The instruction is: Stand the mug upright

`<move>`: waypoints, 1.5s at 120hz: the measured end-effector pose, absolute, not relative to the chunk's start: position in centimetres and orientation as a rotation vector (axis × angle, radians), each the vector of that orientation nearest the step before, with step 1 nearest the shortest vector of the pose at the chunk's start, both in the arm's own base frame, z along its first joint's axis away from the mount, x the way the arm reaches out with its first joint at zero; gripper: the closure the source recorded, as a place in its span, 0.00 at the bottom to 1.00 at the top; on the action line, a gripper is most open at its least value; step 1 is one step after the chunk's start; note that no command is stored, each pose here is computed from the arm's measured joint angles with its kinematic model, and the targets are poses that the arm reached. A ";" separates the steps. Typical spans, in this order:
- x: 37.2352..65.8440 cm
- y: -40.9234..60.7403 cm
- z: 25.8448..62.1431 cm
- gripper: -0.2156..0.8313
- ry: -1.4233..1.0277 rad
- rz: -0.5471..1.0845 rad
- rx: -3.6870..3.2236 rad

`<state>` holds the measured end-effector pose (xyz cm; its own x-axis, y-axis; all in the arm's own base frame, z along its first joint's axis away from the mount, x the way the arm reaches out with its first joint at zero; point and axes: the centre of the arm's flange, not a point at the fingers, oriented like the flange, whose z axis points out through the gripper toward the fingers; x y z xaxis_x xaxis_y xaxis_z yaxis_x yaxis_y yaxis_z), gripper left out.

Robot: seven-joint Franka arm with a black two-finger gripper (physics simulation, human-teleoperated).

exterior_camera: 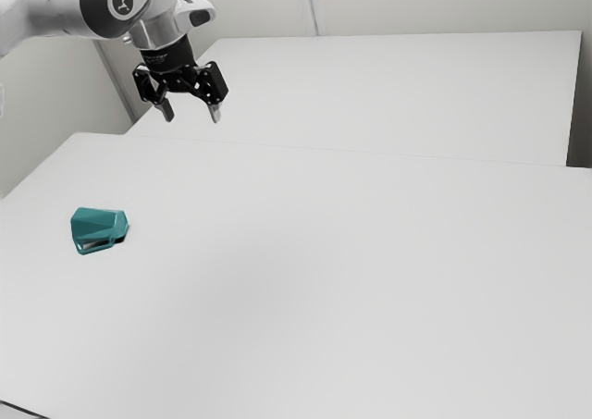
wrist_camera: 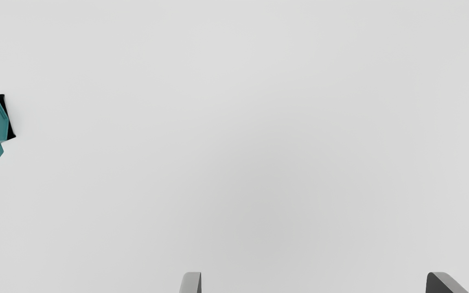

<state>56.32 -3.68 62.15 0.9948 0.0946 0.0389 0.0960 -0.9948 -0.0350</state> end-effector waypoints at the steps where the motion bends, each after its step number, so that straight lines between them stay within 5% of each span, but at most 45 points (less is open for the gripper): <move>1: 56.3 -3.7 62.2 0.21 -0.148 -0.058 -3.100; 65: 55.3 -4.9 63.4 0.21 -0.117 -0.084 -3.105; 110: 55.8 -3.0 57.0 0.21 -0.222 -0.007 -3.255; 138: 55.8 6.8 55.2 0.21 -0.344 -0.077 -3.278; 180: 50.1 28.6 50.2 0.21 -0.705 -0.143 -3.272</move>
